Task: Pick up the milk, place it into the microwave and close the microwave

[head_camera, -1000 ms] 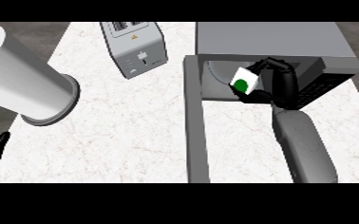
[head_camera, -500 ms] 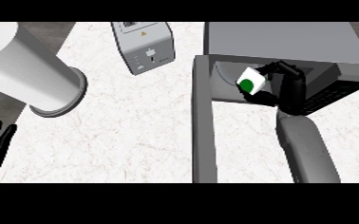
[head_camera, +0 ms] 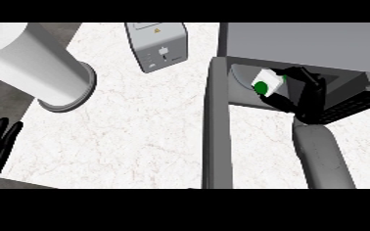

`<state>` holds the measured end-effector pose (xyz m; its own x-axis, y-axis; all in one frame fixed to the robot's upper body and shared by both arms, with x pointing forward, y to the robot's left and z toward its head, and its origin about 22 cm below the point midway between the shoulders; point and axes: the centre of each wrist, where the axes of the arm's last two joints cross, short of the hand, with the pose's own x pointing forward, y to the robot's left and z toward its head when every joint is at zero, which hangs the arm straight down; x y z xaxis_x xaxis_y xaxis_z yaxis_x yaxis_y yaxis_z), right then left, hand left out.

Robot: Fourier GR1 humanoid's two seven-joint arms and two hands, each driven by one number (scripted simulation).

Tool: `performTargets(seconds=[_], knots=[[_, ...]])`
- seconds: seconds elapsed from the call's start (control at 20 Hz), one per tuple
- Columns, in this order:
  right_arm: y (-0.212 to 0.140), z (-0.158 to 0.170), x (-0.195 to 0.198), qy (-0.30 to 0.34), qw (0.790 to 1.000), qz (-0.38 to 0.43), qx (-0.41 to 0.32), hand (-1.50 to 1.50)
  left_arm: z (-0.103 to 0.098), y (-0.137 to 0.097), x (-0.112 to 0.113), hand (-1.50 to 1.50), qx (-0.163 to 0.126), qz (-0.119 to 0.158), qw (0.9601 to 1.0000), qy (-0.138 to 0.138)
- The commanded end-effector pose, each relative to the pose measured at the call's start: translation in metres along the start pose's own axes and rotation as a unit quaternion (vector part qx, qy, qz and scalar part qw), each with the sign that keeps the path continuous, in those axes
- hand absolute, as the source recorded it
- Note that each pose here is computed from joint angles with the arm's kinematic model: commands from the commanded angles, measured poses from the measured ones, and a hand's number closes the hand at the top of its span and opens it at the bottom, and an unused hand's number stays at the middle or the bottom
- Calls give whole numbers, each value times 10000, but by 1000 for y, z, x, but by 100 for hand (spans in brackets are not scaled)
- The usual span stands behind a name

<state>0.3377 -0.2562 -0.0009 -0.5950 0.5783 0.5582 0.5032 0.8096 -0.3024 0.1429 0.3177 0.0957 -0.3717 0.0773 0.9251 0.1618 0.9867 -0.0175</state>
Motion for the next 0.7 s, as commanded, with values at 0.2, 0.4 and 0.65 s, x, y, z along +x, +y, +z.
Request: performTargets(seconds=[0.2,0.4,0.65], knots=[[-10,7,-27,807,9881,1305,122,-150,-9,-3,0,-150,-104,-90,9999,-43],[30,1,-7,1272,9916,75,221,-150,-15,-8,-4,-150,-270,-53,9996,5],[40,-2,-3,1355,9897,-283,354,-150,-22,-16,-8,-150,-424,28,9991,7]])
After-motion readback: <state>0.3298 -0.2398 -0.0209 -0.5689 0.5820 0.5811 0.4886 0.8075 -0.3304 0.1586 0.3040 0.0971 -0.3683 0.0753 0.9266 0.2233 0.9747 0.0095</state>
